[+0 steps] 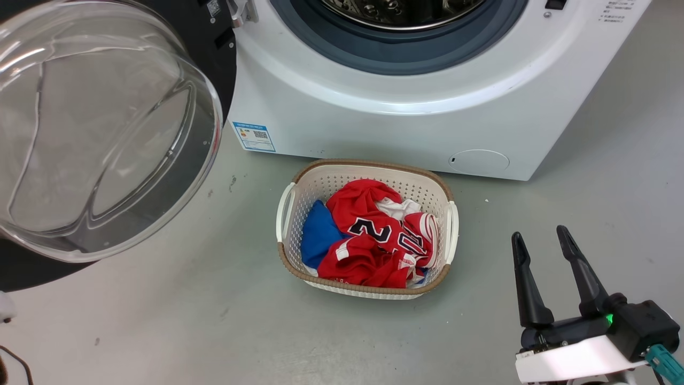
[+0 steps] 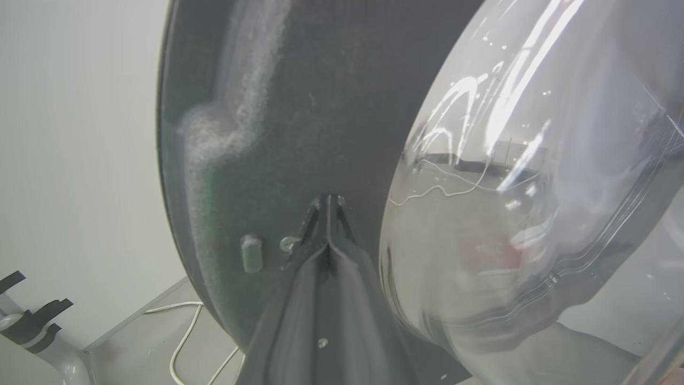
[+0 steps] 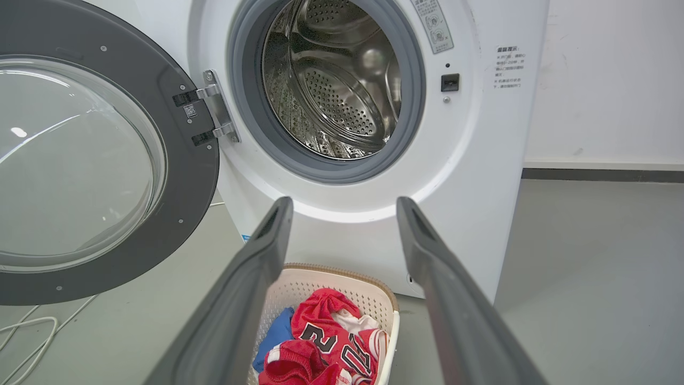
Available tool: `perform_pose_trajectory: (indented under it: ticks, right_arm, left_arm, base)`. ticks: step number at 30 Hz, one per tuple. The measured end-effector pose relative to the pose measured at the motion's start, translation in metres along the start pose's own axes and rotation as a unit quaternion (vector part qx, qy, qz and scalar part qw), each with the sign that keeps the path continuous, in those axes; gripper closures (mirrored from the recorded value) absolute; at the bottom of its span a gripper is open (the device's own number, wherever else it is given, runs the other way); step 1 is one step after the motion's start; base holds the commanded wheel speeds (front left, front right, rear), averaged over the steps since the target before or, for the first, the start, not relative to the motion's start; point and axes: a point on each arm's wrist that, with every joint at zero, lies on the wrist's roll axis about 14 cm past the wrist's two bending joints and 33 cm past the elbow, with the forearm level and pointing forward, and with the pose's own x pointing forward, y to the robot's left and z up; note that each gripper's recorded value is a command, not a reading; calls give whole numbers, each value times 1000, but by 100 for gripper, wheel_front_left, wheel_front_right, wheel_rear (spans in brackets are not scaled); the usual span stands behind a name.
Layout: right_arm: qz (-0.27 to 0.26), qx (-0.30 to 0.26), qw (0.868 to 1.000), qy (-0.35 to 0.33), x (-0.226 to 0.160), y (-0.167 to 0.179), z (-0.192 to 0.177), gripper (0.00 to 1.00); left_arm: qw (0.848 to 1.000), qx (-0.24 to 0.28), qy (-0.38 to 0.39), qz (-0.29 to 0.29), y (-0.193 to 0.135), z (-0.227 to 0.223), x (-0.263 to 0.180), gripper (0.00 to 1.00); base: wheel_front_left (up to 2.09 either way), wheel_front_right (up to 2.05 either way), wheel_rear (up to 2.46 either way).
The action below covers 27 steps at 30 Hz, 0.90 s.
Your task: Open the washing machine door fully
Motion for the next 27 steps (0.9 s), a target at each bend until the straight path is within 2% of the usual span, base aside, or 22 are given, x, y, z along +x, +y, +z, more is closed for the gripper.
perform_pose_trajectory:
  ticks: [15, 27]
  right_arm:
    - [-7, -8, 1000, -15, -7, -2, 13, 0]
    - [-16, -23, 999, -39, -35, -1, 36, 0]
  left_arm:
    - [1000, -14, 2, -20, 0, 1, -4, 100]
    - [992, -24, -68, -106, -45, 40, -50, 100]
  base:
    - [0, 0, 0]
    - [0, 0, 0]
